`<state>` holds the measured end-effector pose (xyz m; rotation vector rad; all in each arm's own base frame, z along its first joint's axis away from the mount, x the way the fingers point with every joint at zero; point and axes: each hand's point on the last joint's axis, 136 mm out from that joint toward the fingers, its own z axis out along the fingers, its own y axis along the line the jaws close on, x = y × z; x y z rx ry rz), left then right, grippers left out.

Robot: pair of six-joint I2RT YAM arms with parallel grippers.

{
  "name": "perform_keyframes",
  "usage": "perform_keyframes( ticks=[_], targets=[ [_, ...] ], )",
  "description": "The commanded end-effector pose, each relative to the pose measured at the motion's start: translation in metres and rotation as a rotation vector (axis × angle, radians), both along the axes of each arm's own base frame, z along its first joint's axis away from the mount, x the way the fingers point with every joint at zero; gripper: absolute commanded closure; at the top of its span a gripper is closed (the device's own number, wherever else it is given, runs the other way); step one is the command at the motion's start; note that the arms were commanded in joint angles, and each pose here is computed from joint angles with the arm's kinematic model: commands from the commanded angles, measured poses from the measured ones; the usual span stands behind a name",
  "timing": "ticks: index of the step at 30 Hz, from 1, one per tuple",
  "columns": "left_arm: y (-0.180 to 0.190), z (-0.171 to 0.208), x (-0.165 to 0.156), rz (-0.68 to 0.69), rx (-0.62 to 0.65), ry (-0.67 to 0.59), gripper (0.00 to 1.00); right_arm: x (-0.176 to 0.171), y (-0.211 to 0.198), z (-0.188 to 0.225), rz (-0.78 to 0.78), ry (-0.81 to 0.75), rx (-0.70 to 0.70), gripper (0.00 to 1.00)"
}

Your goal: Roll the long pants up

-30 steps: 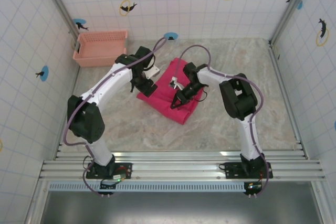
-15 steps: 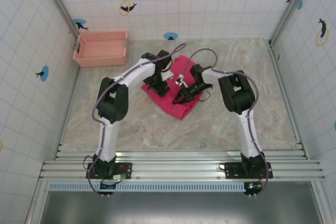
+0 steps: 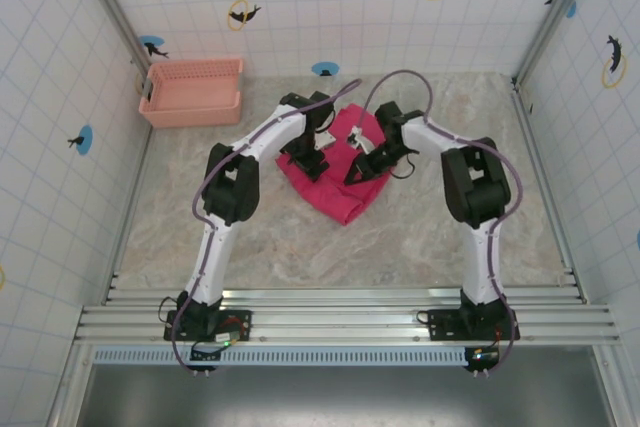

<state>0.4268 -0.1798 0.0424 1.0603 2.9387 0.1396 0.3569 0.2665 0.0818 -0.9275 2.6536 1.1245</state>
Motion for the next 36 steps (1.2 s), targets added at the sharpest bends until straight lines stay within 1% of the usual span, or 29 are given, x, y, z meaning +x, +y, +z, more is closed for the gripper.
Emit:
perform_keyframes(
  ticks=[1,2,3,6,7,9,11,12,15,18,21,24,26,28,30,33,34,35,36],
  targets=[
    [0.01,-0.045,-0.002,0.024,0.04,0.039,0.03,0.014,-0.043,0.052,-0.051,-0.375,-0.353,0.62],
    [0.009,-0.045,-0.002,0.025,0.033,0.037,0.02,0.011,-0.045,0.061,-0.047,-0.452,-0.406,0.54],
    [0.01,-0.045,-0.002,0.027,0.028,0.039,0.02,0.005,-0.046,0.072,-0.042,-0.538,-0.465,0.37],
    [0.009,-0.044,-0.002,0.027,0.012,0.047,0.03,-0.025,-0.032,0.082,0.053,-0.689,-0.576,0.34],
    [0.008,-0.044,-0.002,0.027,0.008,0.047,0.02,-0.039,-0.022,0.079,0.092,-0.711,-0.588,0.31],
    [0.008,-0.045,-0.001,0.025,0.005,0.05,0.03,-0.065,-0.004,0.07,0.144,-0.751,-0.598,0.31],
    [0.007,-0.043,0.0,0.022,-0.002,0.052,0.03,-0.088,0.013,0.059,0.167,-0.813,-0.612,0.3],
    [0.009,-0.044,-0.001,0.023,0.003,0.057,0.03,-0.099,0.021,0.053,0.175,-0.848,-0.627,0.28],
    [0.01,-0.044,0.0,0.02,0.003,0.06,0.02,-0.119,0.039,0.033,0.215,-0.914,-0.671,0.27],
    [0.01,-0.044,-0.001,0.014,0.001,0.064,0.02,-0.129,0.058,0.012,0.282,-0.96,-0.724,0.27],
    [0.012,-0.045,-0.002,0.012,0.002,0.069,0.03,-0.127,0.073,-0.01,0.346,-1.005,-0.787,0.26],
    [0.014,-0.047,-0.005,0.004,0.006,0.081,0.02,-0.116,0.082,-0.029,0.355,-1.033,-0.835,0.26],
    [0.017,-0.048,-0.005,0.001,0.014,0.084,0.03,-0.106,0.08,-0.039,0.351,-1.063,-0.892,0.26],
    [0.021,-0.047,-0.005,0.005,0.019,0.084,0.02,-0.094,0.075,-0.049,0.357,-1.101,-0.979,0.25],
    [0.022,-0.046,-0.004,0.006,0.018,0.082,0.02,-0.084,0.068,-0.06,0.354,-1.106,-1.036,0.25],
    [0.023,-0.044,-0.003,0.005,0.012,0.076,0.03,-0.07,0.058,-0.076,0.35,-1.068,-1.068,0.26],
    [0.023,-0.042,-0.003,0.008,0.01,0.074,0.03,-0.067,0.055,-0.08,0.355,-1.049,-1.07,0.27],
    [0.023,-0.042,-0.003,0.008,0.008,0.075,0.02,-0.061,0.05,-0.081,0.34,-1.033,-1.084,0.31],
    [0.024,-0.04,-0.003,0.008,0.008,0.071,0.03,-0.057,0.046,-0.082,0.332,-1.008,-1.082,0.39]
  ],
)
